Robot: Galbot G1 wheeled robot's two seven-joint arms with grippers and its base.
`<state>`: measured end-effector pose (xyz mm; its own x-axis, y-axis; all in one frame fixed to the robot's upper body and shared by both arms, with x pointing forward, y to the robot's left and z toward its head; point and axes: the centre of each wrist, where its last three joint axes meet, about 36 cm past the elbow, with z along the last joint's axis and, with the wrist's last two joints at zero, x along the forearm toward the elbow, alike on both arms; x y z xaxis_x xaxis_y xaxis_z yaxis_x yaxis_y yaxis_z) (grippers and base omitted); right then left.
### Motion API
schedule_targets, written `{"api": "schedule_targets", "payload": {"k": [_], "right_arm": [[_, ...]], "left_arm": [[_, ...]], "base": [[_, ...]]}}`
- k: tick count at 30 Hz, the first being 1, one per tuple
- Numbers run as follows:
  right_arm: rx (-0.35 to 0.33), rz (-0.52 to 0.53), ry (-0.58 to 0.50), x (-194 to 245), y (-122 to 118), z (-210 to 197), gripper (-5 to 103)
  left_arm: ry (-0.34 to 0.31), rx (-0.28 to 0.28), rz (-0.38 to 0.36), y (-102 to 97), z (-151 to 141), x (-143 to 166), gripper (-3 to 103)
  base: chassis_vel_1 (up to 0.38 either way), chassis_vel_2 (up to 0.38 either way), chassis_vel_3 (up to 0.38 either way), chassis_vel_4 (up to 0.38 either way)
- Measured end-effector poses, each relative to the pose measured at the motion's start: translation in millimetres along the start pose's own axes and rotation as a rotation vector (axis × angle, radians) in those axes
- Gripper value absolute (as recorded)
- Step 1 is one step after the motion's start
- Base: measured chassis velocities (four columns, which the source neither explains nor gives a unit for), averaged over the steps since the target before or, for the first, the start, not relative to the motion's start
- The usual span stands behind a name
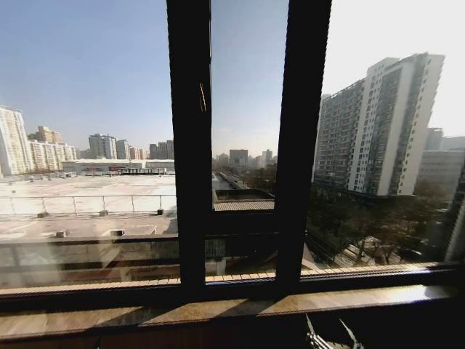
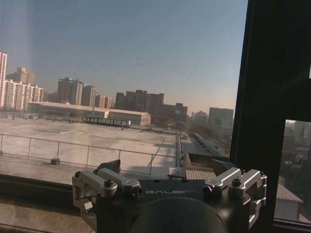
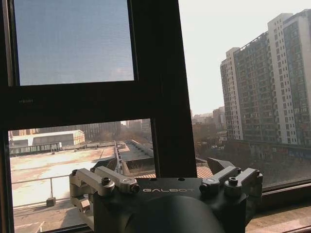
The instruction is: Open the curtains by pulling them apart, changing their state from closed to fully open.
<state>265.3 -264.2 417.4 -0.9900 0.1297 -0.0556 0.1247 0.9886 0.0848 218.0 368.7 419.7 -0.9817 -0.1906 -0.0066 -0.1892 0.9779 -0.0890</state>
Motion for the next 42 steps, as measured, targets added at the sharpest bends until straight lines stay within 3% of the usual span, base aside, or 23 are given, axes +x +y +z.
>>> {"api": "schedule_targets", "payload": {"k": [42], "right_arm": [[-0.001,0.038,-0.025,11,-1,-15,100]], "left_arm": [[-0.016,0.016,0.018,-3.3,-7,6,100]], "base": [[0.0,0.0,0.0,0.0]]}}
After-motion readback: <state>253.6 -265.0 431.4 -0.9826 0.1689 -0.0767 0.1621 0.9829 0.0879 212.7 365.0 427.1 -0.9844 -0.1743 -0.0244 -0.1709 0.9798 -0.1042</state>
